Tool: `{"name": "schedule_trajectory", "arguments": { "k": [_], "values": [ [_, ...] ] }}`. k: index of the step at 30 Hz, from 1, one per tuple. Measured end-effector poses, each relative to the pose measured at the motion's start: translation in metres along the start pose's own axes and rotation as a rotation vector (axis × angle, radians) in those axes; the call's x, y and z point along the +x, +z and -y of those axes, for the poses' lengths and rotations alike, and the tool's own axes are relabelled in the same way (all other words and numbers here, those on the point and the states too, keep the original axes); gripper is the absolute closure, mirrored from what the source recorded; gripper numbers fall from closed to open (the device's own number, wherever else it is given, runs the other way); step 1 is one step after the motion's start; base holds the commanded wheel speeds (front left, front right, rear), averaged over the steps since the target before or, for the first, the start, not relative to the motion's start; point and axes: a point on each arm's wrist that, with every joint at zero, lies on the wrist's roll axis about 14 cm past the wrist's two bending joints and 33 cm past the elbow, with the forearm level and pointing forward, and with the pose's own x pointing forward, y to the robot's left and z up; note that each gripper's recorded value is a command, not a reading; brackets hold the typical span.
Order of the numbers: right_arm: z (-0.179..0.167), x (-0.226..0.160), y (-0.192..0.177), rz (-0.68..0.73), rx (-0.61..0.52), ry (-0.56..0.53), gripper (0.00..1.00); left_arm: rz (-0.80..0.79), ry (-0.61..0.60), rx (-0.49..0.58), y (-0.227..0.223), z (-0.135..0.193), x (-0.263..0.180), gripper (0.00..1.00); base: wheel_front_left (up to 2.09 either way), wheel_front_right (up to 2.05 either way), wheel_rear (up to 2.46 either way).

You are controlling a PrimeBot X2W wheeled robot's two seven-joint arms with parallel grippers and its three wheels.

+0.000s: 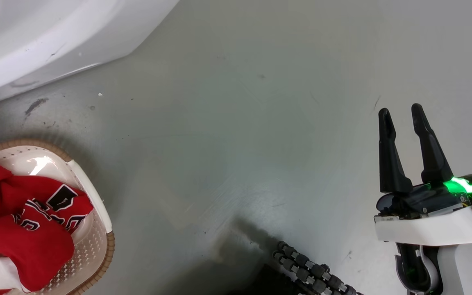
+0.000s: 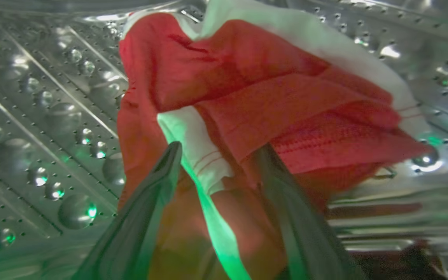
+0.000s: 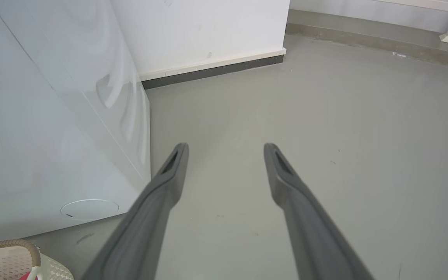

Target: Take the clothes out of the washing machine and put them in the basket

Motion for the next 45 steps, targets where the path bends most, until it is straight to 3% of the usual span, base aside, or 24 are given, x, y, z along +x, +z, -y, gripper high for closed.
{"name": "schedule_trajectory", "arguments": {
  "k": [7,8,9,10,17,30,39,45],
  "values": [
    [-0.002,0.001,-0.007,-0.018,0.005,0.001,0.0,-0.033,0.021,0.006,-0.005,-0.006,0.001,0.0,0.0,0.0,0.0],
    [-0.002,0.001,-0.007,-0.02,0.006,0.001,0.0,-0.045,0.025,0.003,-0.007,-0.007,0.001,0.57,0.0,0.0,0.0],
    [-0.002,0.001,-0.008,-0.021,0.006,0.001,0.0,-0.045,0.028,0.002,-0.007,-0.008,0.001,0.96,0.0,0.0,0.0],
    [-0.002,0.001,-0.008,-0.022,0.006,0.001,0.0,-0.045,0.03,0.002,-0.008,-0.009,0.002,1.0,0.0,0.0,0.0],
    [-0.001,0.002,-0.002,-0.005,0.004,-0.002,0.0,0.001,0.038,-0.014,0.001,-0.015,0.003,1.0,0.0,0.0,0.0],
    [-0.001,0.003,0.019,0.056,0.011,0.009,0.0,0.322,0.06,-0.05,0.069,-0.036,-0.011,1.0,0.0,0.0,0.0],
    [-0.003,0.005,0.042,0.129,0.014,0.026,0.0,0.49,0.033,-0.129,0.098,-0.034,-0.041,1.0,0.0,0.0,0.0],
    [-0.004,0.0,0.058,0.179,0.025,0.036,0.0,0.549,0.01,-0.151,0.092,-0.026,-0.066,1.0,0.0,0.0,0.0]
  ]
}}
